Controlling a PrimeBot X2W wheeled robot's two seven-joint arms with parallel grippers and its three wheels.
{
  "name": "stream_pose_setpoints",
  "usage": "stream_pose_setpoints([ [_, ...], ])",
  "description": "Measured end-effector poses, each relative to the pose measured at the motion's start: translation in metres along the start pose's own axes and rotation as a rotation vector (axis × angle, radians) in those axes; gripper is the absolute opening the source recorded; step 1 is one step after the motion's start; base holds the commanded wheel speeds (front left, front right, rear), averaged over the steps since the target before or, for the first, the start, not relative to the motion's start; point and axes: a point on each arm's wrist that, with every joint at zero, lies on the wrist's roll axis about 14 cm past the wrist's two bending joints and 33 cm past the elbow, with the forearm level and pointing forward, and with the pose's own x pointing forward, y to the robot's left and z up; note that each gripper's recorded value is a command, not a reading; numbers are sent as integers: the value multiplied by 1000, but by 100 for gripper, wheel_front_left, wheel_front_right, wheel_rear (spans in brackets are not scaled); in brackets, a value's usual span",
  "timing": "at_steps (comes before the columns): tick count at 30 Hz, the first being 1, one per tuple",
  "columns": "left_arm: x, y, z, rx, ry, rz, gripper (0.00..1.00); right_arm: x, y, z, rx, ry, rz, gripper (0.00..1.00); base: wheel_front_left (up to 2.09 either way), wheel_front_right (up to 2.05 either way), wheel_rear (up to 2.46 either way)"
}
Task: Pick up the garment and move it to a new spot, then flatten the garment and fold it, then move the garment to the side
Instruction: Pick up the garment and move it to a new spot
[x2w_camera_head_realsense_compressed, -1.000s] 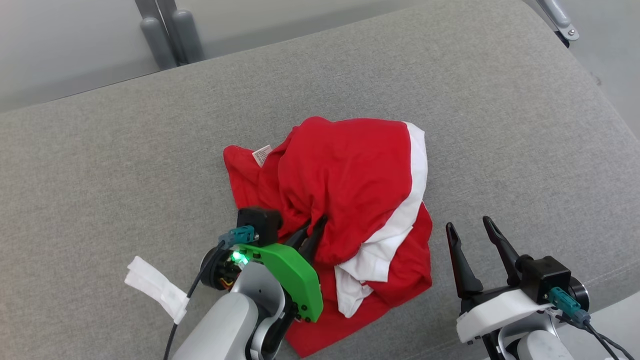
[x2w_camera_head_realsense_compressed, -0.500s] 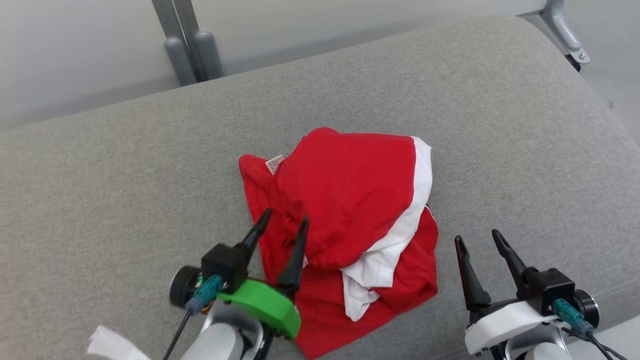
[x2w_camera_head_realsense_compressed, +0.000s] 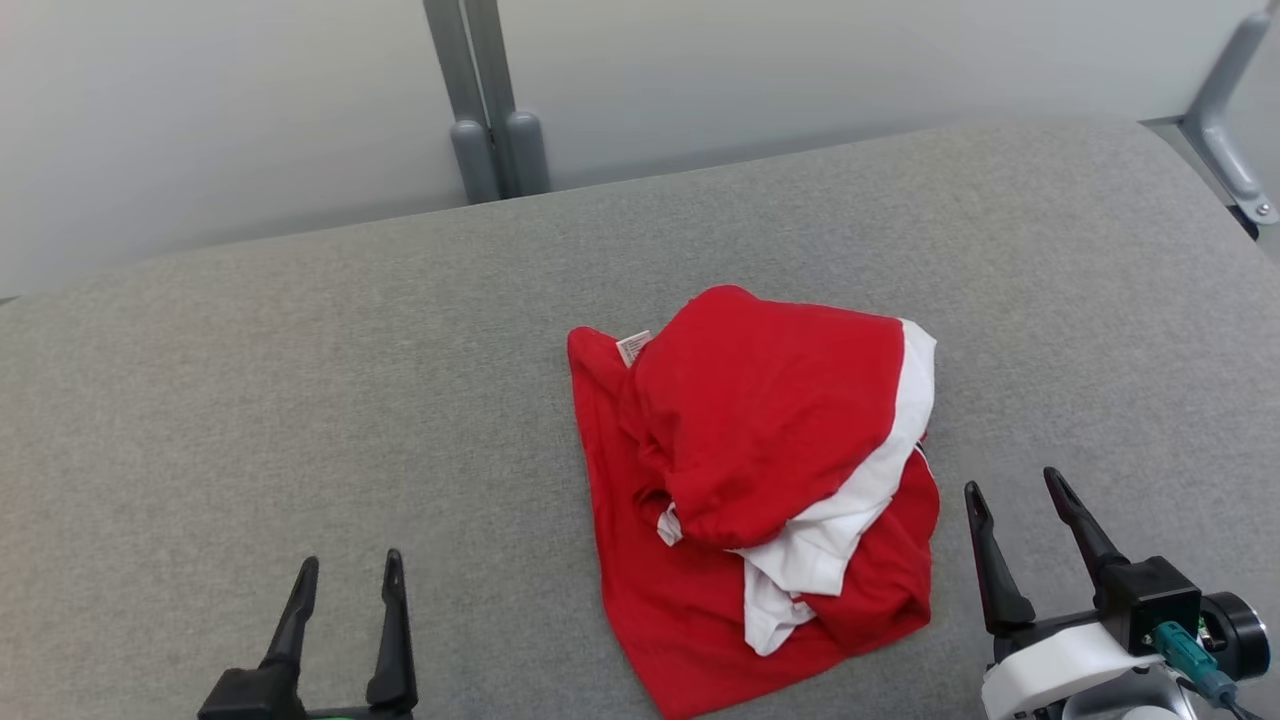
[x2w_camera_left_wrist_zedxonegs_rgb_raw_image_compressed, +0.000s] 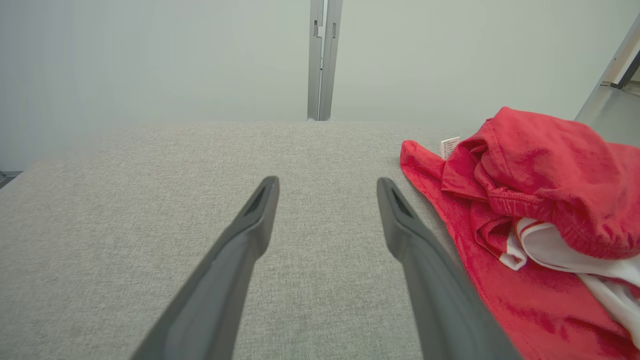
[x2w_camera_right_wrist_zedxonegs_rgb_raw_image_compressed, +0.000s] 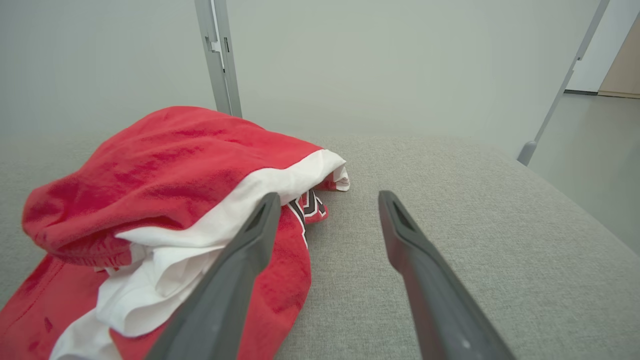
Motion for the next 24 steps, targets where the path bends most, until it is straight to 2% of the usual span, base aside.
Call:
stream_pose_setpoints([
  [8, -38, 51, -4, 9, 2, 166, 100, 6, 9, 11, -8, -38, 38, 100, 0, 0, 0],
  [15, -44, 61, -2, 7, -12, 191, 100, 7, 14, 15, -15, -50, 57, 100, 0, 0, 0],
  [18, -38, 53, -1, -9, -20, 160, 100, 6, 13, 14, -18, -46, 56, 100, 0, 0, 0],
  [21, -22, 28, 5, -23, -42, 69, 100, 4, 12, 12, -20, -41, 55, 100, 0, 0, 0],
  [24, 1, -19, 13, -29, -43, -94, 100, 2, 10, 11, -22, -35, 49, 100, 0, 0, 0],
])
